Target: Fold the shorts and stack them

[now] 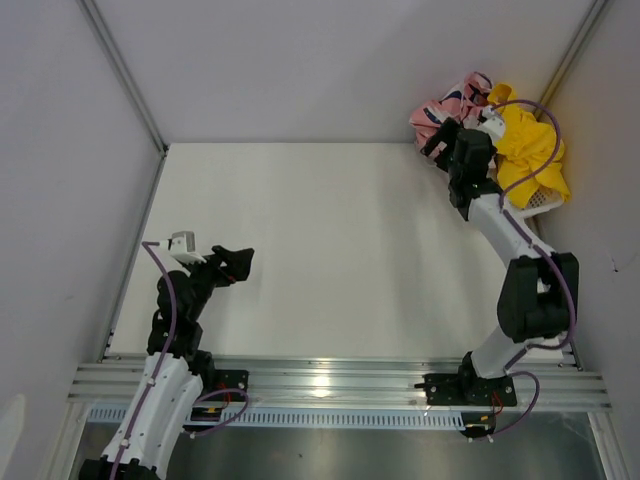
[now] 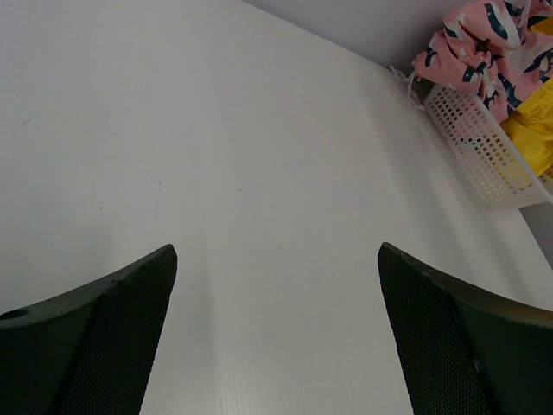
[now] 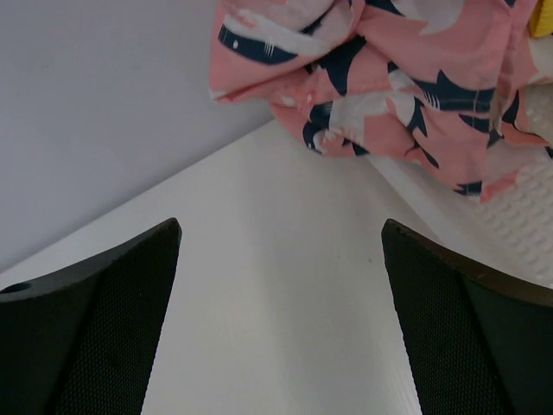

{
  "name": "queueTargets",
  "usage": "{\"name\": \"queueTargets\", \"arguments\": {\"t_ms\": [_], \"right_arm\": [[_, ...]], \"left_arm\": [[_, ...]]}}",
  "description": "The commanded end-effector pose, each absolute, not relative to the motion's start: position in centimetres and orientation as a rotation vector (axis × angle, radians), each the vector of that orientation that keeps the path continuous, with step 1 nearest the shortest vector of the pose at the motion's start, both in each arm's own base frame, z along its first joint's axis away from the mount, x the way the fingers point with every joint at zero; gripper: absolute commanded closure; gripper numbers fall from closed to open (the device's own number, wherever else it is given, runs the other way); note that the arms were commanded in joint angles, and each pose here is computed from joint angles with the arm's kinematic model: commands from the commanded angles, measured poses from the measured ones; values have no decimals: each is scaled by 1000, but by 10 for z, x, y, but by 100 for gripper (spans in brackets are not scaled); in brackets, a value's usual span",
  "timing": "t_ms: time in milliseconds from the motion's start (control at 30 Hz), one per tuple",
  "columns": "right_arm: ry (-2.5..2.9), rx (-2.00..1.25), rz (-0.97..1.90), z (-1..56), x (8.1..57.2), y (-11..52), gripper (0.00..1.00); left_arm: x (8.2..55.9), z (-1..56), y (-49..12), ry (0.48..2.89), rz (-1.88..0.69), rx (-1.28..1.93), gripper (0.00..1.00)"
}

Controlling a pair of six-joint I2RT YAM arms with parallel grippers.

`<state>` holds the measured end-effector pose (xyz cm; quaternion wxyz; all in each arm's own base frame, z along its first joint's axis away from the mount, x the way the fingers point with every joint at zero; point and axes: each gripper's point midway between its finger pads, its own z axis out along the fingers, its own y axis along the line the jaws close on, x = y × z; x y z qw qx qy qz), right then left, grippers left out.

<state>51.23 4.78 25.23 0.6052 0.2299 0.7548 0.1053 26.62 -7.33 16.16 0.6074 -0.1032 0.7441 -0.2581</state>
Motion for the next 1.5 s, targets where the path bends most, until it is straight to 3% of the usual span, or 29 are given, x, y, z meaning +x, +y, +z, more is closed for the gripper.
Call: {"name": "queueTargets", "arguments": {"t_ms": [0,200,567,767,833,900,967,1033,1100,1133,1333,1467], "right_arm": [[1729,625,222,250,550,35,1],[1736,701,185,228,604,22,1],[1658,848,170,195,656,-3,1],[1586,818,156,208,669,-7,36],[1604,806,166,210,676,-4,38],[1606,795,179,211,679,-1,51],[1597,782,198,214,682,2,58],[1599,767,218,218,685,5,57],[1598,754,236,223,689,8,95],[1601,747,249,225,690,10,100],[1542,662,361,273,691,26,100],[1494,508,450,343,677,52,100]], "left_arm": [[267,176,-76,1667,-616,-213,1],[267,175,-77,1675,-626,-212,1],[270,171,-77,1695,-618,-207,1],[271,167,-78,1706,-617,-202,1],[272,170,-78,1705,-616,-201,1],[273,168,-78,1709,-616,-202,1],[273,167,-78,1713,-616,-201,1],[273,168,-79,1713,-618,-198,1],[273,169,-79,1710,-619,-195,1],[273,168,-79,1713,-616,-198,1],[273,167,-79,1715,-617,-195,1],[273,168,-80,1712,-621,-193,1]]}}
